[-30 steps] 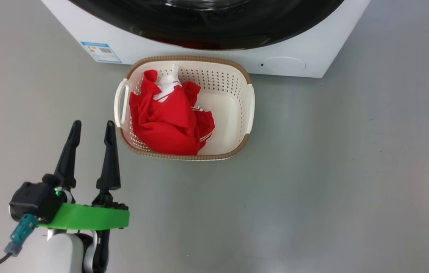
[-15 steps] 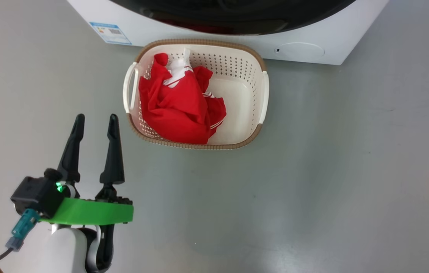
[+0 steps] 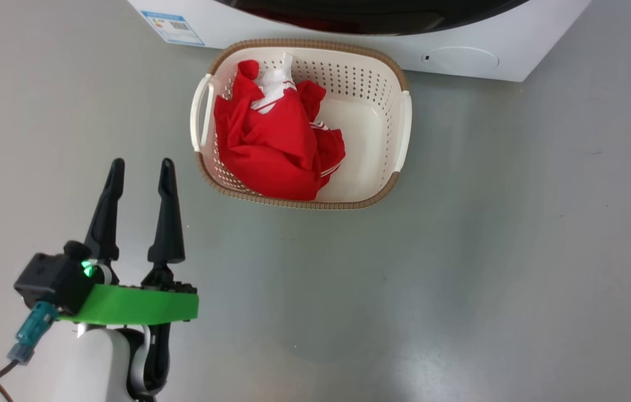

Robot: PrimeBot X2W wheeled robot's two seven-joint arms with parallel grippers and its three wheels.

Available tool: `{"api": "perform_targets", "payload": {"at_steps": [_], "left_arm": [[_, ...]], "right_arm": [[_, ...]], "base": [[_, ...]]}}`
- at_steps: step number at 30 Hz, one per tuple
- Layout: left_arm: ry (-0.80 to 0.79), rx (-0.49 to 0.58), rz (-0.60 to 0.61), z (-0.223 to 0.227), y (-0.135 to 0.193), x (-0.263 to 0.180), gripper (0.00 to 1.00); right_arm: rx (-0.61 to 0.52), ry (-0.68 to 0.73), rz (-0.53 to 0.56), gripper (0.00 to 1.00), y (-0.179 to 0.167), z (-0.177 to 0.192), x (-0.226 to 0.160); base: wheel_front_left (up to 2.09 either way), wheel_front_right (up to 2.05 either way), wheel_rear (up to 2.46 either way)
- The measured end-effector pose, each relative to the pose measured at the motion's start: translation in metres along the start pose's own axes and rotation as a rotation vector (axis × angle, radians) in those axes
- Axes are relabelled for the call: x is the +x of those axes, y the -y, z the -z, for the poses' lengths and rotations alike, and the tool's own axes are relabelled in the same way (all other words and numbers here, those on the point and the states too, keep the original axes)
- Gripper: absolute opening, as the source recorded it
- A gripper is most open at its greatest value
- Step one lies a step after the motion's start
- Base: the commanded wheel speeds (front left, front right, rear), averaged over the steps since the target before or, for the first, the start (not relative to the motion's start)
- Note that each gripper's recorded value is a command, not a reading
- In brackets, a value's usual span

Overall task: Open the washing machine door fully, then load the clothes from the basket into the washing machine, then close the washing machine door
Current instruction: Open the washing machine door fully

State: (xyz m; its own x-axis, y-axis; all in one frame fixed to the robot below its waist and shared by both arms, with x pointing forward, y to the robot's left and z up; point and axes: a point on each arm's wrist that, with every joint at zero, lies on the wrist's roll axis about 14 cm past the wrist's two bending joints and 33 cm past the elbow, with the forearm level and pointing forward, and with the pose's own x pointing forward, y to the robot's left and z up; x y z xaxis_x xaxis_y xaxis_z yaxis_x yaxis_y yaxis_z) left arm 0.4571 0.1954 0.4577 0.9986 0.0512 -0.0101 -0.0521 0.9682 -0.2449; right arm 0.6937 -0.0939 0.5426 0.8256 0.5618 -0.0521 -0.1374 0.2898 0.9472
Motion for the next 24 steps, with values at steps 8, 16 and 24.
{"api": "perform_targets", "payload": {"at_steps": [8, 16, 24], "left_arm": [[-0.007, -0.003, -0.012, 0.002, -0.003, 0.000, 1.00], [-0.010, -0.001, -0.020, 0.004, -0.005, 0.000, 1.00], [0.002, -0.004, -0.014, -0.001, -0.003, 0.000, 1.00]], "right_arm": [[0.015, -0.024, 0.000, 0.00, -0.001, 0.002, 0.009], [0.020, -0.052, 0.002, 0.00, -0.002, 0.005, 0.014], [0.010, -0.104, 0.010, 0.00, -0.005, 0.014, 0.010]], "base": [[0.00, 0.00, 0.00], [0.00, 0.00, 0.00], [0.00, 0.00, 0.00]]}}
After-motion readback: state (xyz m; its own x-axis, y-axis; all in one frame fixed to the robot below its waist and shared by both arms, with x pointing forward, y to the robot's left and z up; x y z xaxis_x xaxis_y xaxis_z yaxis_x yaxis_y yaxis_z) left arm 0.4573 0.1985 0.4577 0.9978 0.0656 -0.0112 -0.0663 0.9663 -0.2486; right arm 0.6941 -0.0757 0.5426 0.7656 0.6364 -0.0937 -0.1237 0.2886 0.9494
